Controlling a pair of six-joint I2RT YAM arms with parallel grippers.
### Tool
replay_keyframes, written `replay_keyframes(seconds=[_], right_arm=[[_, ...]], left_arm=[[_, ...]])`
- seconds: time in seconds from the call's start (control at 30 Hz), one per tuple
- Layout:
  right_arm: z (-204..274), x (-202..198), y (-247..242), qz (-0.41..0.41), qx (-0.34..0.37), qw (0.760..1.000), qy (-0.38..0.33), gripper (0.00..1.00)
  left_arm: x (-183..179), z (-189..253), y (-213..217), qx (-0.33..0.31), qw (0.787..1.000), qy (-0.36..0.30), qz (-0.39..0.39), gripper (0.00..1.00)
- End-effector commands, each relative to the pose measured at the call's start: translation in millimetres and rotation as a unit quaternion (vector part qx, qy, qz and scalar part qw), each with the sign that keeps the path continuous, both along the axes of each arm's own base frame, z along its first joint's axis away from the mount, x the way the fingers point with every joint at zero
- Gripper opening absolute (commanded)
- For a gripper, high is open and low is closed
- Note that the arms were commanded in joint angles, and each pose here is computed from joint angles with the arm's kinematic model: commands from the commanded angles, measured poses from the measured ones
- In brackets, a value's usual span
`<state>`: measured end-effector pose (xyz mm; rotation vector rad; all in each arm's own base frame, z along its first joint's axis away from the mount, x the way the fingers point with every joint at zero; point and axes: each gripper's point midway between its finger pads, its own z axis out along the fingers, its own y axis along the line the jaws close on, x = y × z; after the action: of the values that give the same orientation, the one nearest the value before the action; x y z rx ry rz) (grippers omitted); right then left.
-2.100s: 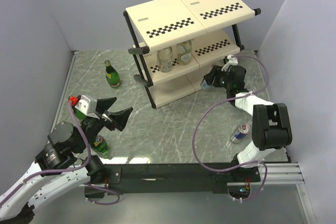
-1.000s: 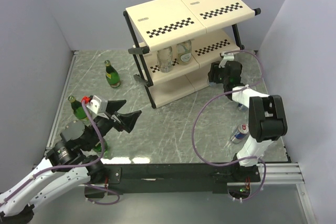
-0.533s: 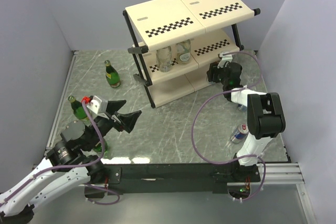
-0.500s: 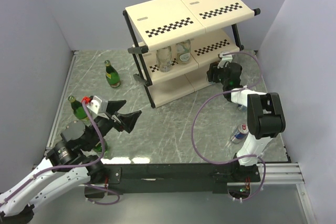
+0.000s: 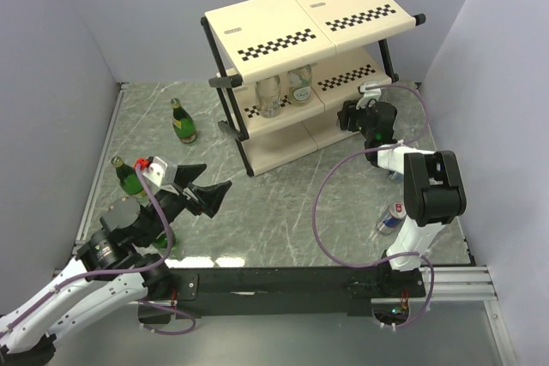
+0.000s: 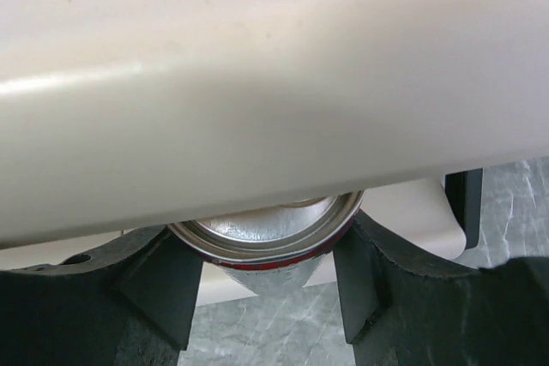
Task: Place and organize the beverage onto the shelf
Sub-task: Place the drink on the shelf.
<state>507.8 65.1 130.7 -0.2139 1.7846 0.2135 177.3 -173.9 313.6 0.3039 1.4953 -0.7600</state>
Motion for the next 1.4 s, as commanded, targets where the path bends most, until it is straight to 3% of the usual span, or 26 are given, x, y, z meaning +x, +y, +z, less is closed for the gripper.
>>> replay_keyframes(seconds=[0.0, 0.23, 0.5, 1.1, 1.37], right_arm=[[42.9, 15.8, -2.8, 0.002, 0.000, 0.996, -0.088, 0.00], [43.6, 17.6, 0.3, 0.018, -0.008, 0.995, -0.096, 0.00], [30.1, 6.8, 24.0, 0.126, -0.024, 0.990, -0.062, 0.00], [22.0, 1.3, 32.7, 0.183, -0.060, 0.980, -0.052, 0.00], [27.2, 3.7, 28.9, 0.181, -0.091, 0.976, -0.081, 0.00]], left_arm=[[0.3, 13.0, 0.6, -0.023, 1.000, -0.013, 0.002, 0.89], [0.1, 14.4, 1.6, -0.025, 1.000, -0.014, 0.004, 0.89], [-0.1, 14.9, 2.8, -0.024, 1.000, -0.014, 0.005, 0.89], [-0.6, 21.4, 0.9, -0.030, 0.999, -0.016, 0.001, 0.89], [0.5, 19.7, 0.8, -0.030, 0.999, -0.014, 0.003, 0.89]])
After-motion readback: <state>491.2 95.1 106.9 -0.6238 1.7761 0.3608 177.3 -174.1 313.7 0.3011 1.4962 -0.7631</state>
